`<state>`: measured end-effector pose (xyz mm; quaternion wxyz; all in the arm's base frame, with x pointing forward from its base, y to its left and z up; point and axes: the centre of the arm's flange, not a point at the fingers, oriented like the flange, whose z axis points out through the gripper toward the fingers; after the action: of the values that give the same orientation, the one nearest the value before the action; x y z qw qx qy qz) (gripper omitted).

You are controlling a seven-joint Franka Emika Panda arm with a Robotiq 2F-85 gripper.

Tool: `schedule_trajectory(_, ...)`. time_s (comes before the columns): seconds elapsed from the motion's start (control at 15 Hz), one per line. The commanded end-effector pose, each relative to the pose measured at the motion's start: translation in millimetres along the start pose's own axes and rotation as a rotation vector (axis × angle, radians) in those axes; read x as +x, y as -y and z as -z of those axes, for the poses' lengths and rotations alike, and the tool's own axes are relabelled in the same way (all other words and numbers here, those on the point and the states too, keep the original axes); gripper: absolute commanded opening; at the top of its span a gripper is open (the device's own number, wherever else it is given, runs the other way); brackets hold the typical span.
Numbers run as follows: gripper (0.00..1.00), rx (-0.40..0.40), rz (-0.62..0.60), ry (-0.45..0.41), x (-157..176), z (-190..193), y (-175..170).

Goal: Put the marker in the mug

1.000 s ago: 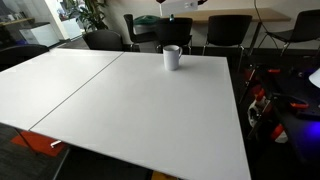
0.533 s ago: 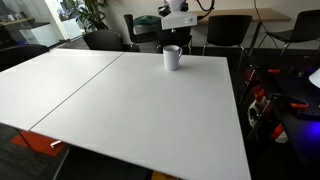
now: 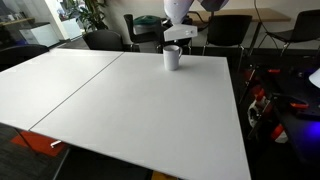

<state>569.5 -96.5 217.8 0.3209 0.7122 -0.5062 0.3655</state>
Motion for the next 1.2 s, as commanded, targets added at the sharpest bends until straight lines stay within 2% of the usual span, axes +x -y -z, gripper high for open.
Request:
schedule_trajectory(0.0,0.05,0.020,-0.026,0.025,-10,-19,14)
schedule_trajectory(0.67,0.05,0.066,-0.029,0.023,-18,-32,50)
schedule_trajectory(1.13,0.05,0.063,-0.027,0.022,-27,-24,41)
